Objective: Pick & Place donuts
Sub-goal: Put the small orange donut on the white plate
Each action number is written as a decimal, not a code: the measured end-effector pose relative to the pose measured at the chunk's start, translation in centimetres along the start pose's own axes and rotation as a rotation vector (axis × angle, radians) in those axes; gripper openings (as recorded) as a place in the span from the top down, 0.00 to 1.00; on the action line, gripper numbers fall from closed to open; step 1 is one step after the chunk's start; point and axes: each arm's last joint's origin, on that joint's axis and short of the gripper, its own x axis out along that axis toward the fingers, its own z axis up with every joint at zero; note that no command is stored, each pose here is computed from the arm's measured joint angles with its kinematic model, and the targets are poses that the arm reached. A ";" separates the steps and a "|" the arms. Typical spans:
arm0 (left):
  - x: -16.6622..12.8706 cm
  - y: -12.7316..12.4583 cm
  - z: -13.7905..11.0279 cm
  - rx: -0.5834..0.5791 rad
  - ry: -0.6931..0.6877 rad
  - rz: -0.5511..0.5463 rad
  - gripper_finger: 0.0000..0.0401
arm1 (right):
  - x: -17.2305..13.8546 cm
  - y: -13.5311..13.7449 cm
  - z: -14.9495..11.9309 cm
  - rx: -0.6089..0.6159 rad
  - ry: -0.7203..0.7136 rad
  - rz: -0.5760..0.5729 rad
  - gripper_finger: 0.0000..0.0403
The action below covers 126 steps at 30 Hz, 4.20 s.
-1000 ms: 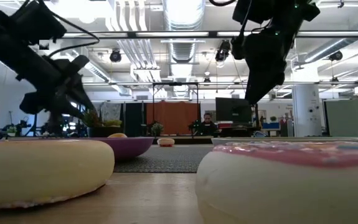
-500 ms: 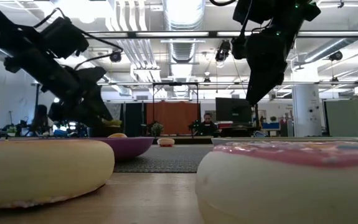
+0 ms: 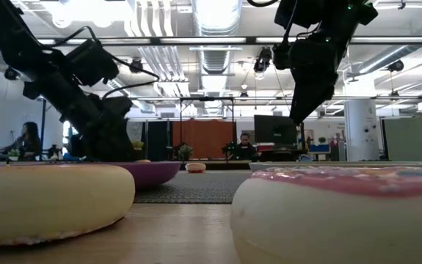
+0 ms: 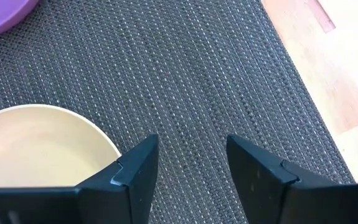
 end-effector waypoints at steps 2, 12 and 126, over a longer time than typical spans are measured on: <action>0.3 0.0 0.1 0.016 0.003 0.006 0.66 | 0.0 0.0 0.0 0.000 0.000 0.000 0.55; 2.0 -1.3 1.3 0.106 0.048 -0.029 0.98 | 0.0 0.1 0.3 -0.003 -0.035 0.015 0.55; -6.3 -14.0 3.2 0.281 0.110 -0.052 0.66 | 4.2 11.3 -8.0 -0.465 0.212 -0.168 0.78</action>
